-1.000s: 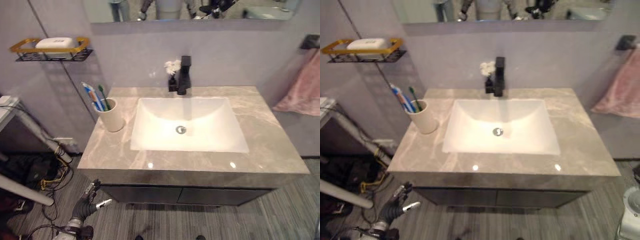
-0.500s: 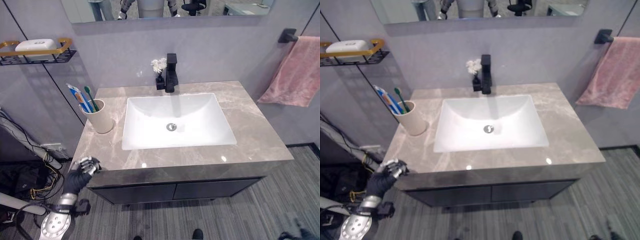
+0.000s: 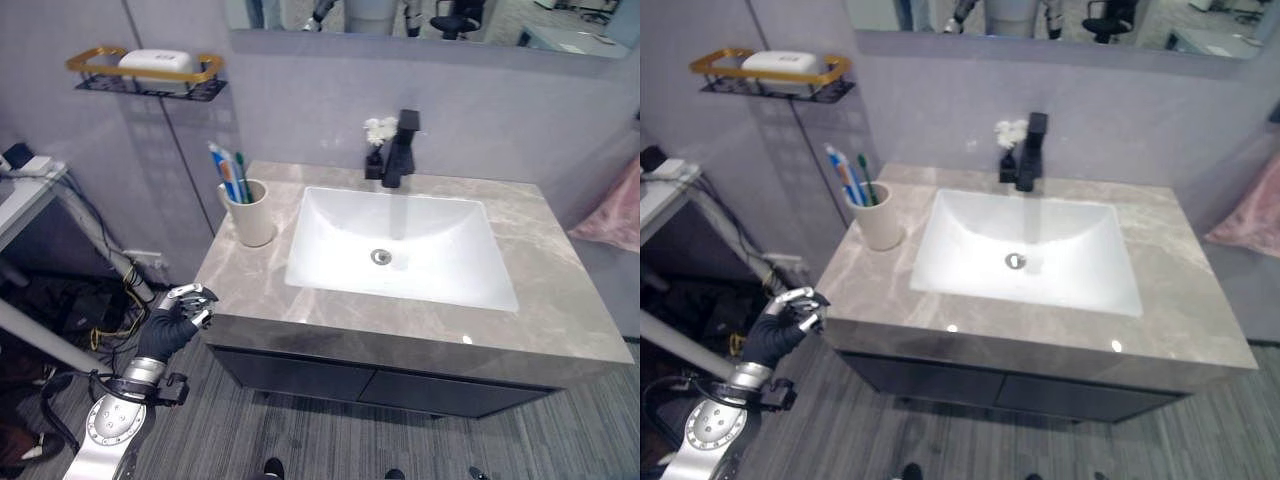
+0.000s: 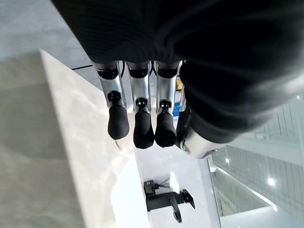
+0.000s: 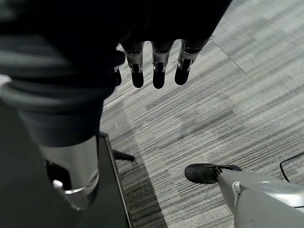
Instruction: Put brush and paste in cup on sink, flatten towel.
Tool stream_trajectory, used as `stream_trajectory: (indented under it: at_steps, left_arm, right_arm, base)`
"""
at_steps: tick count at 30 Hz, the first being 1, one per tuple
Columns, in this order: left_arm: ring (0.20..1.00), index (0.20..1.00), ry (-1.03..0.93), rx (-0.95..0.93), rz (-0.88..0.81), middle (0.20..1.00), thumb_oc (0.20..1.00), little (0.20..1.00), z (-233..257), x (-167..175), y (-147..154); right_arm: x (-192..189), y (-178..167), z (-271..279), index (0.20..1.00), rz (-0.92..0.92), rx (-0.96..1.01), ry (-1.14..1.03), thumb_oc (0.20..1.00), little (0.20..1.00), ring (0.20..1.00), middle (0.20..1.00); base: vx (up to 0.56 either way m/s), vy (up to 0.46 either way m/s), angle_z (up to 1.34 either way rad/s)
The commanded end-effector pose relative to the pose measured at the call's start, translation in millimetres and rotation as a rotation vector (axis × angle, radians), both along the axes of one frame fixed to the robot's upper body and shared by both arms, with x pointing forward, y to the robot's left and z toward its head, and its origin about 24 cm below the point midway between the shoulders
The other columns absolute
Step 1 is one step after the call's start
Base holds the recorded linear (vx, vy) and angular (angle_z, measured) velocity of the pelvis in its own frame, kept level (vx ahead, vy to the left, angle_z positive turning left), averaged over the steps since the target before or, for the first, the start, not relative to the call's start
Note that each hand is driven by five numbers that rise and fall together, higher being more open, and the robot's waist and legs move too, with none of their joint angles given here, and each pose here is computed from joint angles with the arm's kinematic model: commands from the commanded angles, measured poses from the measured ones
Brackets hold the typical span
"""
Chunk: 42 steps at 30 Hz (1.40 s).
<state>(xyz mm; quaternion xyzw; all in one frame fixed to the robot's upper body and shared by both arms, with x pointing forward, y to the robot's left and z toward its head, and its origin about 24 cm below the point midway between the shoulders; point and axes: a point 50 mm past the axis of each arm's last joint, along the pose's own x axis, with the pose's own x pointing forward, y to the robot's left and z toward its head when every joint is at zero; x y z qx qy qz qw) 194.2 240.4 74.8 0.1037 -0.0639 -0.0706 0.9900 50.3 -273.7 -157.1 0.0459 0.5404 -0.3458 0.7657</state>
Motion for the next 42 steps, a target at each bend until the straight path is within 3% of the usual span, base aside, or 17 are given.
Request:
stream_trajectory:
  at_steps: [1, 4, 14, 25, 32, 42]
  left_arm:
    - [0.2, 0.2, -0.134, -0.012, -0.079, 0.2, 0.2, 0.2, 28, 4, -8]
    - [0.2, 0.2, -0.127, -0.016, -0.075, 0.2, 0.2, 0.2, 24, 2, -10]
    - [0.2, 0.2, -0.134, -0.065, -0.066, 0.2, 0.2, 0.2, 28, -1, -8]
    - [0.2, 0.2, -0.089, -0.206, -0.067, 0.2, 0.2, 0.2, 22, -6, -5]
    - [0.2, 0.2, -0.115, -0.218, -0.078, 0.2, 0.2, 0.2, 28, -3, -7]
    - [0.2, 0.2, -0.183, -0.18, -0.057, 0.2, 0.2, 0.2, 43, 5, -4]
  right_arm:
    - [15, -9, 6, 1.0, 0.057, -0.036, -0.033, 1.0, 1.0, 1.0, 1.0]
    - [25, -2, 8, 1.0, 0.097, -0.052, -0.113, 1.0, 1.0, 1.0, 1.0]
    - [31, 5, 6, 1.0, 0.209, -0.067, -0.059, 1.0, 1.0, 1.0, 1.0]
    - [30, 27, -1, 1.0, 0.575, -0.045, 0.049, 1.0, 1.0, 1.0, 1.0]
    - [63, 47, 6, 1.0, 0.878, -0.086, -0.033, 1.0, 1.0, 1.0, 1.0]
    - [85, 47, 14, 1.0, 0.929, -0.155, -0.079, 1.0, 1.0, 1.0, 1.0]
  base:
    - [-0.02, 0.257, 0.28]
    - [0.02, 0.175, 0.21]
    - [0.08, -0.003, -0.02]
    - [0.13, -0.063, 0.11]
    - [0.07, -0.039, 0.03]
    - [0.03, -0.032, 0.06]
